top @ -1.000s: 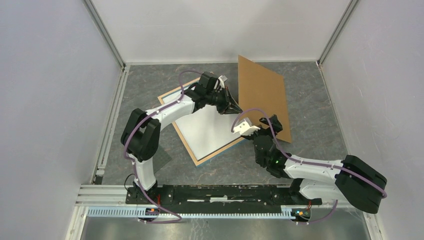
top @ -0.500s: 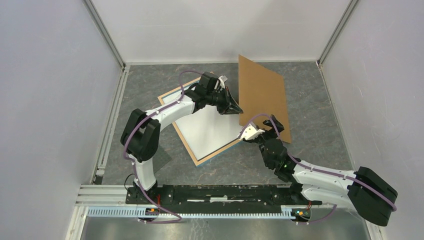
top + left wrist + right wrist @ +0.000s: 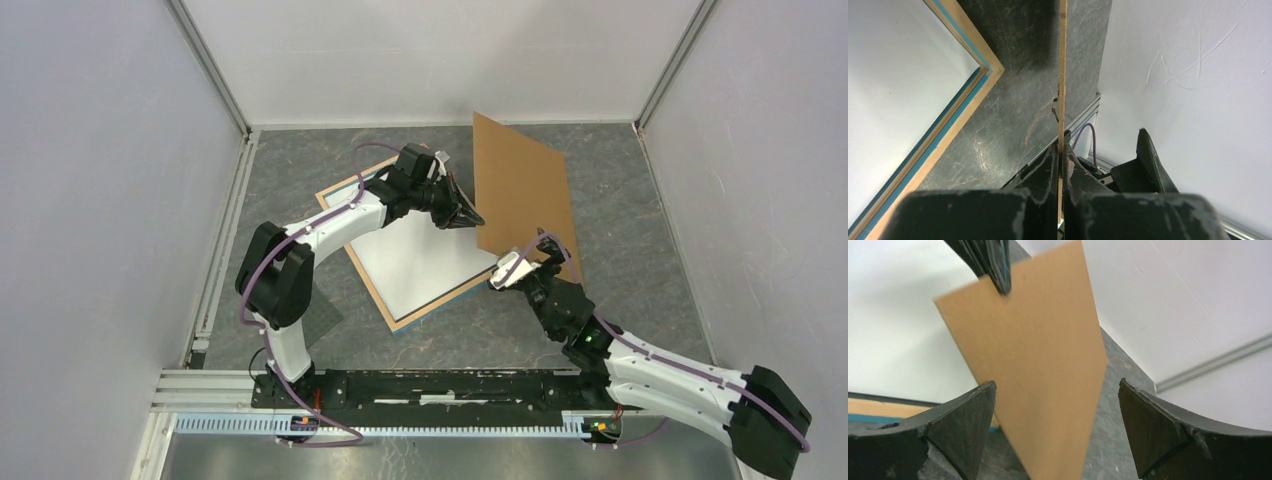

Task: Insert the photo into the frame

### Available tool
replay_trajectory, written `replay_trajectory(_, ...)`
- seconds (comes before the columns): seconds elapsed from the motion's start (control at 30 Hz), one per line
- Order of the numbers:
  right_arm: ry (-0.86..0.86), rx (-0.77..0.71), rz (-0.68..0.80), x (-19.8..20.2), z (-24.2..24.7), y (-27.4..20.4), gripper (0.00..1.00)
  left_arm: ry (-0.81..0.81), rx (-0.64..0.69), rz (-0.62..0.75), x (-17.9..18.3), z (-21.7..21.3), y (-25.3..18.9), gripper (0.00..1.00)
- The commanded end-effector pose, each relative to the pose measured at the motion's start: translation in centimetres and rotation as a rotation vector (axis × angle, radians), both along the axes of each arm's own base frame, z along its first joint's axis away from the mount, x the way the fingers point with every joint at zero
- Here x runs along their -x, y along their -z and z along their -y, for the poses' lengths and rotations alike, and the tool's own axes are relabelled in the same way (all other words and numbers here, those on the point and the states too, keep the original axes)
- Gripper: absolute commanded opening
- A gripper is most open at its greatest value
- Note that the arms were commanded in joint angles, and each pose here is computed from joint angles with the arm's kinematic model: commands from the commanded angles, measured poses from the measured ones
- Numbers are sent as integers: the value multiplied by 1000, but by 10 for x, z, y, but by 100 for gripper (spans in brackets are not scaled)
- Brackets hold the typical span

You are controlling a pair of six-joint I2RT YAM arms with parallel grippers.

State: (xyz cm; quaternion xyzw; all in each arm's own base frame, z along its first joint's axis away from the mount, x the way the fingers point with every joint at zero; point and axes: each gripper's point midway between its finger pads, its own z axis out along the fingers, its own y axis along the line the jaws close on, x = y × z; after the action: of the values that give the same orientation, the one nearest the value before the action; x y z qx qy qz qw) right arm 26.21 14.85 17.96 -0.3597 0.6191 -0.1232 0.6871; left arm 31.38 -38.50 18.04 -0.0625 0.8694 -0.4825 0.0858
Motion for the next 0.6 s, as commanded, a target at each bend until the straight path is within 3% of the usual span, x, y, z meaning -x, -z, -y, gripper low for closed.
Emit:
replay_trajectory(0.0, -182, -115, -3, 17, -26, -8, 98, -42, 108, 64, -4, 6, -66, 2)
replay_trajectory(0.2, -286, -92, -15, 26, -41, -8, 98, -41, 125, 91, 0, 5, -79, 2)
replay_trajectory(0.3, -284, -11, -21, 22, -42, 0, 97, -34, 126, 89, 4, 5, -81, 2)
replay_trajectory(0.57, -61, 92, -1, -6, -22, 1, 82, -25, 115, 89, 12, 0, -79, 2)
